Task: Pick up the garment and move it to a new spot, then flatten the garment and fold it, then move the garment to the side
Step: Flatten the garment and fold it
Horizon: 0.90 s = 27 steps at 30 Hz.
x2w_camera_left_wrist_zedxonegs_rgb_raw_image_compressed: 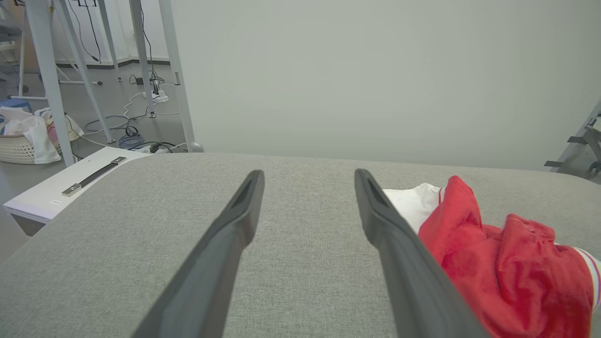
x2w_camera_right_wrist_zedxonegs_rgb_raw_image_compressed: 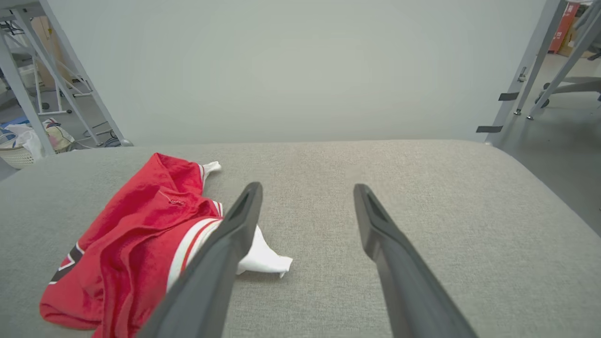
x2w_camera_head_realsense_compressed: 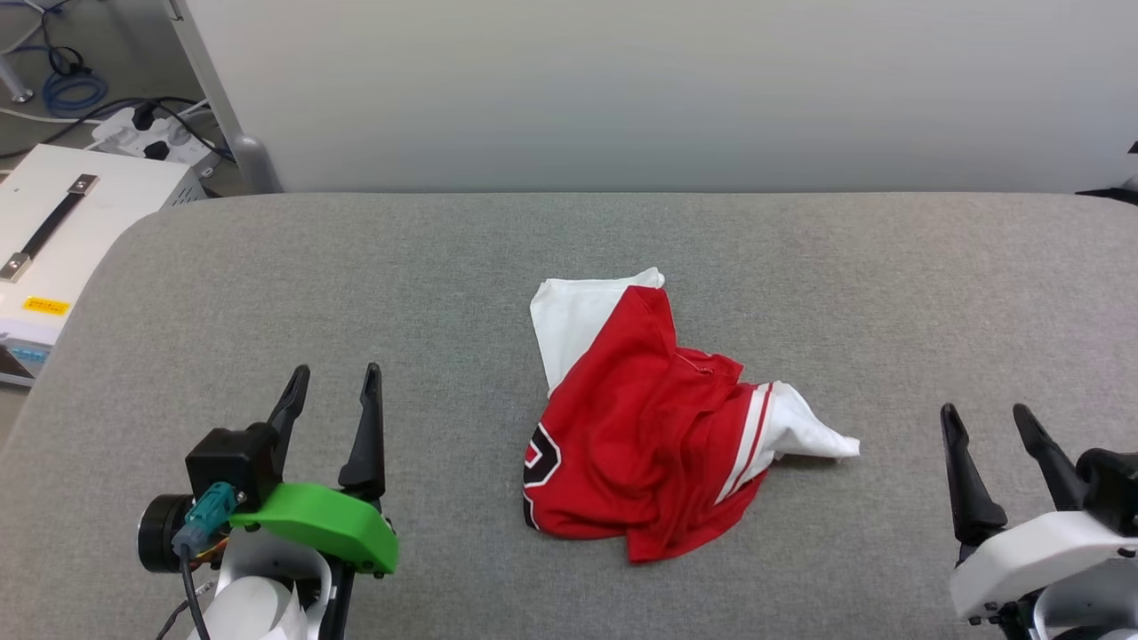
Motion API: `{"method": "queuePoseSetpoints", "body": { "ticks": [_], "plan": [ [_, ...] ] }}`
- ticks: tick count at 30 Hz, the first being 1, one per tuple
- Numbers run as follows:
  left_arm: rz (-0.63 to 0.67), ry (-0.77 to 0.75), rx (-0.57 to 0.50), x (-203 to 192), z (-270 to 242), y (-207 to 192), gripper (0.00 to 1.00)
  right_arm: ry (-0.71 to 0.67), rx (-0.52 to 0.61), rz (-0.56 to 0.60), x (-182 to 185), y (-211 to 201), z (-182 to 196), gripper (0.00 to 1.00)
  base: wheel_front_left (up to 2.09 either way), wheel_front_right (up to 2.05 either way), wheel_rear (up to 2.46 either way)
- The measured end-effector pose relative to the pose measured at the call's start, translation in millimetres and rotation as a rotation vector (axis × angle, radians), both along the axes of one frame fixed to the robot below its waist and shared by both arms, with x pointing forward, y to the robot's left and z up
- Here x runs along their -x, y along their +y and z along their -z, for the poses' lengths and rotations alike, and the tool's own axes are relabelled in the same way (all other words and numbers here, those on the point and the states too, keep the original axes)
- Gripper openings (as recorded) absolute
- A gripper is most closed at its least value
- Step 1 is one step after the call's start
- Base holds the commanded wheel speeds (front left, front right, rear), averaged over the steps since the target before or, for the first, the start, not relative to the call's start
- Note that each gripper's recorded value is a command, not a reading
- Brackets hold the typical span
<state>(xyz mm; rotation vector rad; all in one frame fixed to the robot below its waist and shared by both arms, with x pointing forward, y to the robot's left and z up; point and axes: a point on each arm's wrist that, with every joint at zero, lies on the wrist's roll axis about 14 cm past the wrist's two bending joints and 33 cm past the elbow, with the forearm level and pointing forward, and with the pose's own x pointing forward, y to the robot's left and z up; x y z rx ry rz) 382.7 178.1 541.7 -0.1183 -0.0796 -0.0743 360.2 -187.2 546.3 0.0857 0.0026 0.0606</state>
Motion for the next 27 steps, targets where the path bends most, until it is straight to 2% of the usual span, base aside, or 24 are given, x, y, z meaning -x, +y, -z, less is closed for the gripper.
{"method": "queuePoseSetpoints", "body": {
  "ticks": [6,10,19,27],
  "plan": [
    [-0.006,0.002,0.027,-0.1,0.9,-4.3,1.0,0.255,-0.055,0.016,1.0,-7.6,61.0,1.0,0.0,0.0,0.0],
    [-0.025,-0.004,0.043,0.4,2.1,-2.2,1.0,0.404,-0.062,-0.019,-7.8,-3.5,93.3,1.0,0.0,0.0,0.0],
    [-0.102,0.008,0.055,0.9,12.4,17.8,1.0,0.594,0.003,-0.218,-52.1,35.4,117.1,1.0,0.0,0.0,0.0],
    [-0.151,0.039,0.065,-0.9,27.1,31.0,1.0,0.827,0.092,-0.346,-56.0,57.7,165.6,1.0,0.0,0.0,0.0]
  ]
}}
